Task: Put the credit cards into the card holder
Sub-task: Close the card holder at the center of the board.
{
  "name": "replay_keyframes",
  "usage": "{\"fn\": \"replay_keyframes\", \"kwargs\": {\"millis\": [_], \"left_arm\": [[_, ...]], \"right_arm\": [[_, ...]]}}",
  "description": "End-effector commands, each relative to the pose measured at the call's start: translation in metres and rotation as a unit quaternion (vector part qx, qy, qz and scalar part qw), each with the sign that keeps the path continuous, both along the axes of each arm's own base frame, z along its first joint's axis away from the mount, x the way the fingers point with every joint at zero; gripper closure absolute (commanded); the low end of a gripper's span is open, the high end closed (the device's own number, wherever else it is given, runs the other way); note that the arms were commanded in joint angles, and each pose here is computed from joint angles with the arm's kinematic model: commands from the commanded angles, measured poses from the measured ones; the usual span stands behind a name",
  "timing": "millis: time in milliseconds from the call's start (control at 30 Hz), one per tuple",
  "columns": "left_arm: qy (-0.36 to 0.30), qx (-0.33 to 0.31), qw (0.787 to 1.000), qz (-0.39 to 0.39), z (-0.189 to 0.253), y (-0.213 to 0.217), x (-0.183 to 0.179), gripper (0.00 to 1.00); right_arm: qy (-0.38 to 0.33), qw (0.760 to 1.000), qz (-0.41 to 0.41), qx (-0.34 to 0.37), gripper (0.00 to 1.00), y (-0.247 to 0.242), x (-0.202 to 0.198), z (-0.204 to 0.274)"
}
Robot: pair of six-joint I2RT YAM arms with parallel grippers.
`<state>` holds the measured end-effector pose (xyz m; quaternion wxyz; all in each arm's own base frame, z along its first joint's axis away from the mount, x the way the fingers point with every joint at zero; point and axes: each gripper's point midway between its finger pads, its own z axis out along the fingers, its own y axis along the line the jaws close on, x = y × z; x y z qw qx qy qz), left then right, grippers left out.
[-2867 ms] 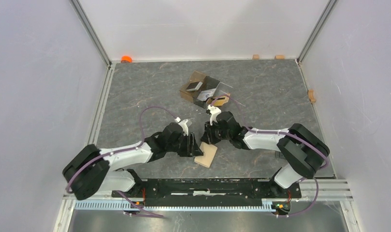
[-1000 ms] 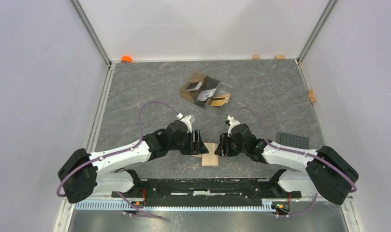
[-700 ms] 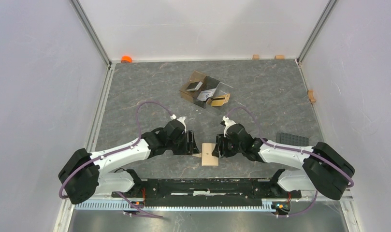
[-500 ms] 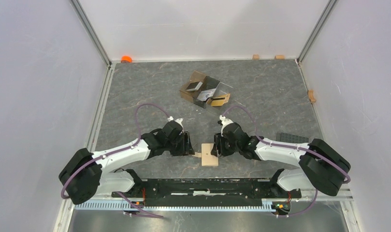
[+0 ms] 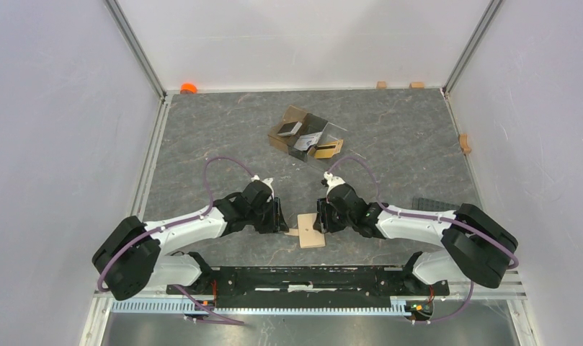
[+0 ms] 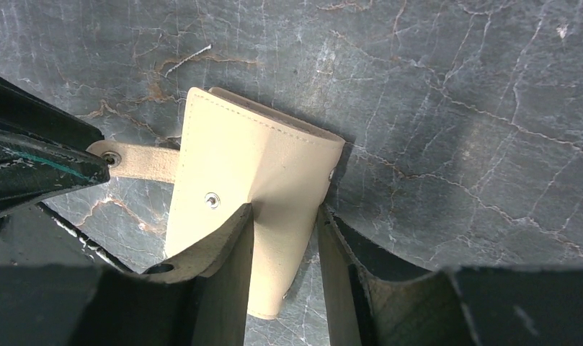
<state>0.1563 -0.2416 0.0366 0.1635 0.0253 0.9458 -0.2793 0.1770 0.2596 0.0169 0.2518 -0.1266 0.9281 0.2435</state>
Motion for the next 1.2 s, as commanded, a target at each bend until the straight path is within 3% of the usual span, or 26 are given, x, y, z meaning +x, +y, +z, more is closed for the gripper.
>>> {"fn": "replay_keyframes", "kwargs": {"millis": [0,1167], "left_arm": [[-0.011,-0.017,1.0,-0.014,0.003,-0.006,0.002,0.64],[-0.014,-0.016,1.0,0.009,0.003,0.003,0.0,0.83]], "right_arm": [[0.03,0.995,-0.015,-0.09,0.58,-0.036,-0.014,-0.033],[0.034,0.995,-0.007,-0.098,0.59,-0.034,-0.016,-0.037]]}}
